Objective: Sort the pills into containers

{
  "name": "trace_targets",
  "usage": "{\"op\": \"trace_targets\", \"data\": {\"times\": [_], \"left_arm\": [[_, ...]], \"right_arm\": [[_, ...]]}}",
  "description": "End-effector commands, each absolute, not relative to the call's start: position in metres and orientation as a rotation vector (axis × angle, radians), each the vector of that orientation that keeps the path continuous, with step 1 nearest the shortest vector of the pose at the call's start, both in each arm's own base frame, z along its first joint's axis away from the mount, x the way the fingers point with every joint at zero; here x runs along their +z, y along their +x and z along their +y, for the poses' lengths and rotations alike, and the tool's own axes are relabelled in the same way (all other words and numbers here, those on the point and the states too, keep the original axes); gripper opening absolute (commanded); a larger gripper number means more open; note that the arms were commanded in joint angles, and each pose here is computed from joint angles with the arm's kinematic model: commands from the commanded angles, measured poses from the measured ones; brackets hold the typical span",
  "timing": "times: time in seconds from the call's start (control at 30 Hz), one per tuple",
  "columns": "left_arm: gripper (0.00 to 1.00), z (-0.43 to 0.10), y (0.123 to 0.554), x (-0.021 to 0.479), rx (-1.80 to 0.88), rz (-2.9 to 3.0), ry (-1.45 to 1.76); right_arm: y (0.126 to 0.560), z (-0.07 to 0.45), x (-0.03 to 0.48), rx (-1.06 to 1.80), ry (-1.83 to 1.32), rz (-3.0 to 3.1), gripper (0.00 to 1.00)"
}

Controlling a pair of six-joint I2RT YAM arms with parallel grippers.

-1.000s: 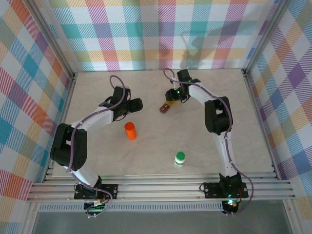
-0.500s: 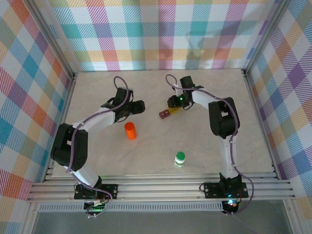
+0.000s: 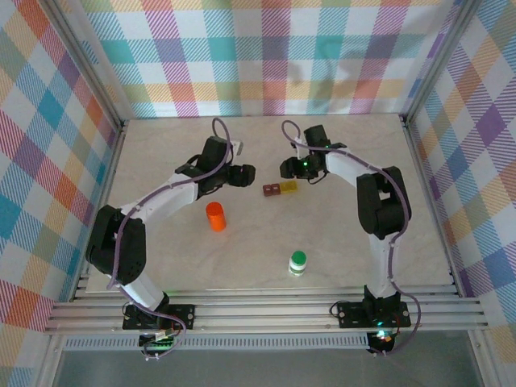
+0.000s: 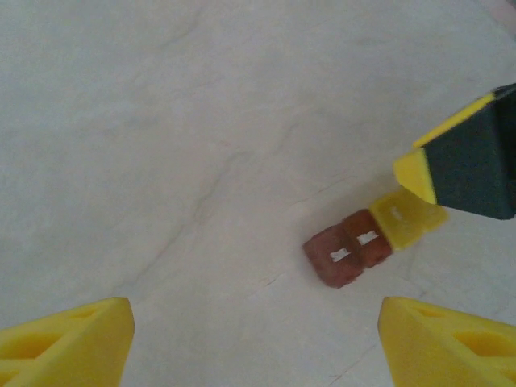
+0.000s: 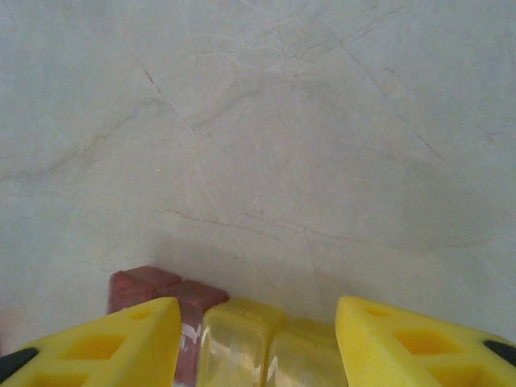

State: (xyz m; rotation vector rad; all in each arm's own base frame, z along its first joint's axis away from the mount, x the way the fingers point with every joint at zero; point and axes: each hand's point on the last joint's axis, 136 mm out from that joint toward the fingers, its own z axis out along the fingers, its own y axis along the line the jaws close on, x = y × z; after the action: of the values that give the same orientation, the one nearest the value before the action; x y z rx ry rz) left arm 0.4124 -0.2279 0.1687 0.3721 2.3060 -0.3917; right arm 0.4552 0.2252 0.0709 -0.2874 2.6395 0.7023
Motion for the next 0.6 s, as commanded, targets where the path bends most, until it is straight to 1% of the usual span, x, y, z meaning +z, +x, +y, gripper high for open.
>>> {"op": "trace_targets", "data": {"times": [0.0, 0.17, 0.27, 0.47, 0.57], "left_arm": [[0.84, -0.247, 0.413, 0.183, -0.389, 2.207, 0.641], [0.86, -0.265, 0.406, 0.177, -0.395, 2.020, 0.921], [0.85, -0.272, 0.407, 0.164, -0.383, 1.984, 1.034], [0.83, -0.283, 0.411, 0.132, -0.404, 2.047, 1.179], [0.82, -0.286, 0.414, 0.127, -0.405, 2.059, 1.221]], "right_arm": [[0.442, 0.214, 0.085, 0.720, -0.186, 2.654, 0.55], [0.429, 0.208, 0.074, 0.719, -0.169, 2.687, 0.55], [0.427, 0.206, 0.065, 0.753, -0.148, 2.698, 0.55], [0.427, 0.213, 0.057, 0.831, -0.194, 2.706, 0.54], [0.426, 0.216, 0.054, 0.850, -0.222, 2.708, 0.54]]}}
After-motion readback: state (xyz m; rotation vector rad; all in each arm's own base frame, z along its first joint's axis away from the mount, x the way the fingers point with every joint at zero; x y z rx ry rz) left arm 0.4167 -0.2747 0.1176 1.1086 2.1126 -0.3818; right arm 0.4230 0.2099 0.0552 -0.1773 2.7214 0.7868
